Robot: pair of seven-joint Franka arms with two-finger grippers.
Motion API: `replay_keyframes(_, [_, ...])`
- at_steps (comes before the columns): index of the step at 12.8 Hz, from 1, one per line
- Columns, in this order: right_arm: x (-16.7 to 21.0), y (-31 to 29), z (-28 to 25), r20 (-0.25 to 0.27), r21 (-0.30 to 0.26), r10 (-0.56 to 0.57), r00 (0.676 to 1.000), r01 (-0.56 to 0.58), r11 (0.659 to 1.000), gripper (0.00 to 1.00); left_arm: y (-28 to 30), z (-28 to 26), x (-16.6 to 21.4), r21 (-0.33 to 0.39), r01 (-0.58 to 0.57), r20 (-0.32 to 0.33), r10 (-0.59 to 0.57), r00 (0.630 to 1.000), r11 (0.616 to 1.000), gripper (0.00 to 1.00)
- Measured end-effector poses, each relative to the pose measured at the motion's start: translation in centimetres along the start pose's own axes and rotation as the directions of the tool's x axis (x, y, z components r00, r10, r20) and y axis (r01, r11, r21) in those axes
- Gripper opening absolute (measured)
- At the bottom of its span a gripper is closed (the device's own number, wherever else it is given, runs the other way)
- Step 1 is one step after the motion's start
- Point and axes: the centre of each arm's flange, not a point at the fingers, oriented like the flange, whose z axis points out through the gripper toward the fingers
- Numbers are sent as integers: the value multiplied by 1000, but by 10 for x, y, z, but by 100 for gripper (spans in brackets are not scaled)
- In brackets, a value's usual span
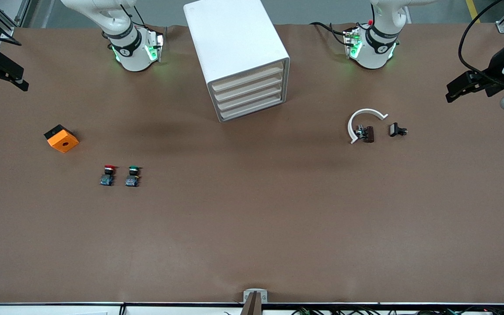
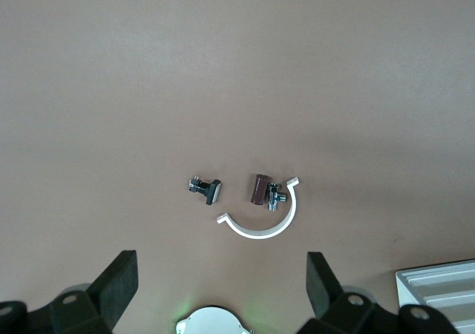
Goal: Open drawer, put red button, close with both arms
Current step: 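Reach the left gripper toward the drawer handle while the right gripper reaches buttons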
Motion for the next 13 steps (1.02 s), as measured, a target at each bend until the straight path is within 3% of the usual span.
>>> replay_keyframes(6, [0, 0, 0, -1, 0, 0, 1000, 0, 1000, 100, 2, 18, 13, 2, -2, 37, 2, 999, 1000, 100])
replay_keyframes(9, [1, -5, 1, 2, -1, -9, 1000, 9, 1000, 100, 7, 70, 43, 5, -19, 133, 19, 991, 1000, 100])
replay_keyframes(13, [15, -17, 23, 43, 0, -34, 999, 34, 999, 100, 41, 152, 81, -7, -49, 242, 49, 969, 999, 100])
